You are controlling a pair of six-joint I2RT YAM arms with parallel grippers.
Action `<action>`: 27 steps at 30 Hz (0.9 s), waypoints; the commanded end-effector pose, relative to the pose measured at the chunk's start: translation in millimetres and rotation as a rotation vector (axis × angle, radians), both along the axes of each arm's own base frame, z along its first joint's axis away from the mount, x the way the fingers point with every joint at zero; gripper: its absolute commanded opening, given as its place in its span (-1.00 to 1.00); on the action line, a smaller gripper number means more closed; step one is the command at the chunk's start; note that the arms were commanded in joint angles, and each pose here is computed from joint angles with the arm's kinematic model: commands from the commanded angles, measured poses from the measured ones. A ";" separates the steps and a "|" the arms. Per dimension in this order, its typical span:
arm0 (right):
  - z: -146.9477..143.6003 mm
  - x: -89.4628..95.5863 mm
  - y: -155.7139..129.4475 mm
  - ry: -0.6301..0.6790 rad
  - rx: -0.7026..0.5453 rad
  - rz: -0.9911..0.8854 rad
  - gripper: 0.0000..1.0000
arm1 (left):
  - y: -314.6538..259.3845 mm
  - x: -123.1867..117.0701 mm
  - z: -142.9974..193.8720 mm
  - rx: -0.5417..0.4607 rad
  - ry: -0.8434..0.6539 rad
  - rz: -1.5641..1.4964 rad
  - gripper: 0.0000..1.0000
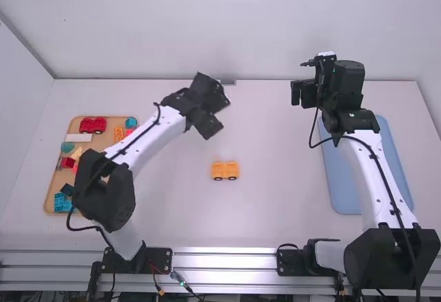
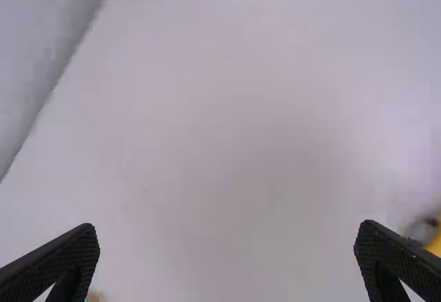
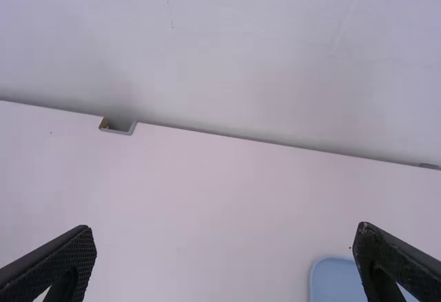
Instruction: Assemble lego blocks to make yellow taxi
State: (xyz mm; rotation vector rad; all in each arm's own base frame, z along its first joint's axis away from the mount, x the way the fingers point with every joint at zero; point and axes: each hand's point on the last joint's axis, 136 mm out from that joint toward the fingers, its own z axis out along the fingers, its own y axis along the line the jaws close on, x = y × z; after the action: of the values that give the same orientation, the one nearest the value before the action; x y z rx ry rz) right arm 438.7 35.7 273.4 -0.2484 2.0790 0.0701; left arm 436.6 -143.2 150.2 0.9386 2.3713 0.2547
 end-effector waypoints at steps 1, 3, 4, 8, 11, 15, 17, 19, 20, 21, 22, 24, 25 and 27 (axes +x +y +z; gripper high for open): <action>14.0 5.4 0.0 -0.029 0.002 -0.002 0.98 | 82.0 19.8 30.4 -0.050 -0.127 0.460 0.98; 14.0 5.3 0.0 -0.029 0.001 -0.002 0.98 | 117.1 21.5 33.3 -0.070 -0.132 0.584 0.98; 14.0 5.3 0.0 -0.029 0.001 -0.002 0.97 | 137.7 20.1 33.6 -0.079 -0.127 0.648 0.98; 14.0 5.4 -0.2 -0.029 0.001 -0.003 0.98 | 200.7 3.6 31.0 -0.107 -0.090 0.874 0.98; 14.1 5.4 -0.1 -0.029 0.002 -0.003 0.98 | 238.6 -14.6 23.4 -0.154 -0.038 1.015 0.98; 14.1 5.4 0.0 -0.030 0.002 -0.002 0.98 | 265.8 -30.3 14.1 -0.225 0.031 1.080 0.98; 14.1 5.4 -0.1 -0.029 0.002 -0.002 0.98 | 272.3 -33.7 11.7 -0.262 0.051 1.091 0.98; 14.1 5.4 0.0 -0.029 0.002 -0.002 0.98 | 273.6 -40.3 6.7 -0.310 0.108 1.056 0.98; 14.1 5.4 0.0 -0.029 0.002 -0.002 0.98 | 273.1 -45.2 4.2 -0.319 0.139 1.039 0.98; 14.1 5.4 0.0 -0.029 0.002 -0.002 0.98 | 274.3 -53.4 1.1 -0.319 0.176 1.039 0.98; 14.1 5.4 -0.1 -0.029 0.002 -0.002 0.98 | 275.6 -62.7 -2.0 -0.311 0.212 1.049 0.98; 14.1 5.4 0.0 -0.029 0.003 -0.002 0.98 | 276.0 -75.4 -5.9 -0.291 0.264 1.052 0.98; 14.2 5.4 0.0 -0.030 0.002 -0.002 0.98 | 275.7 -85.6 -10.8 -0.262 0.306 1.044 0.98; 14.2 5.5 -0.1 -0.030 0.002 -0.002 0.98 | 278.8 -101.8 -23.3 -0.194 0.360 1.042 0.90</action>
State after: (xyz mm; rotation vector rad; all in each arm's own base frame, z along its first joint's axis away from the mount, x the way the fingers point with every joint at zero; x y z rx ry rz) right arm 438.6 35.7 273.2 -0.2488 2.0797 0.0699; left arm 344.7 137.4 126.6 -0.5214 2.9181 0.2246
